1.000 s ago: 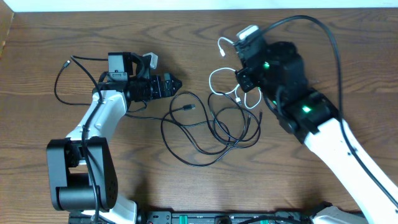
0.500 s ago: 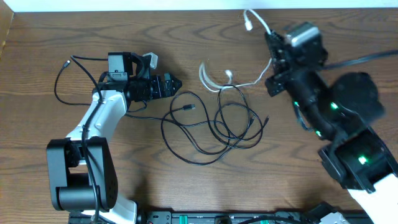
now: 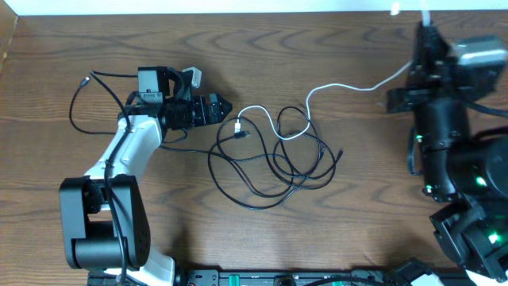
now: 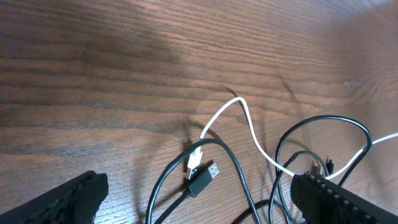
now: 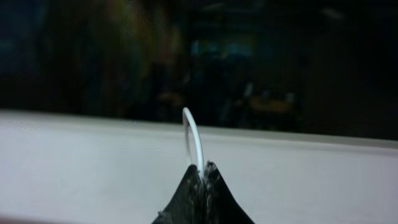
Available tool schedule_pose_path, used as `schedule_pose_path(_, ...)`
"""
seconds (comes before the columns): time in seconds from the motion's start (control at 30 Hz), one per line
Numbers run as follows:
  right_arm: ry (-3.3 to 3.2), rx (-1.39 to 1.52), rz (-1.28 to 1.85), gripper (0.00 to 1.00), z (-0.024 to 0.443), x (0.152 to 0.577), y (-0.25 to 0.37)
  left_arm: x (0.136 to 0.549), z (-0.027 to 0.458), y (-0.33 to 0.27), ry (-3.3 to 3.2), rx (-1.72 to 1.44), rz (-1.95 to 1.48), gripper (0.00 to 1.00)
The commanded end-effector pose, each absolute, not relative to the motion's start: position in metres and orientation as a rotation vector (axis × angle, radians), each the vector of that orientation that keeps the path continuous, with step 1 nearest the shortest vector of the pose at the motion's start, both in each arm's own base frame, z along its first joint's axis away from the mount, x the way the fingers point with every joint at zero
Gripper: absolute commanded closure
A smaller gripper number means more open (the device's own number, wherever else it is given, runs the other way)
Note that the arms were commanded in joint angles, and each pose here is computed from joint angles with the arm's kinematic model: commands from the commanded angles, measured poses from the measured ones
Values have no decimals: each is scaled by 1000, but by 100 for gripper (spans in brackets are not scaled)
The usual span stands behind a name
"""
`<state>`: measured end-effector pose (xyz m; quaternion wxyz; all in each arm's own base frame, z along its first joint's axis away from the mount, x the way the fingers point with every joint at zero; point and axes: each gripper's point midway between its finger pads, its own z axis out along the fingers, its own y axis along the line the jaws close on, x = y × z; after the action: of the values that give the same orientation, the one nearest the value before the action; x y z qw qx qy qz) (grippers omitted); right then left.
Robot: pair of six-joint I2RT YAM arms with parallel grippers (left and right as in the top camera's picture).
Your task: Untangle cables
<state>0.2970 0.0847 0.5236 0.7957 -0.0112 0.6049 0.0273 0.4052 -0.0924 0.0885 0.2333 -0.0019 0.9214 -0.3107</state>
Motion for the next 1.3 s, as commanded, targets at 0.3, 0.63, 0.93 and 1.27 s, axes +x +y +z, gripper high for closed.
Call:
schedule_pose_path(0.3,1328,88,-318,99,525,291,25,412,92,-90,2518,7,-831,0)
schedule_pose_path(0.63,1873,-86,-554,96,366,362,26,412,92,-90,2518,7,-831,0)
schedule_pose_path(0.93,2327,-214,-654,86,213,400,16,412,92,-90,2518,7,-831,0)
schedule_pose_path(1.27,2546,-531,265,59,98,413,150,412,92,-90,2518,7,-831,0)
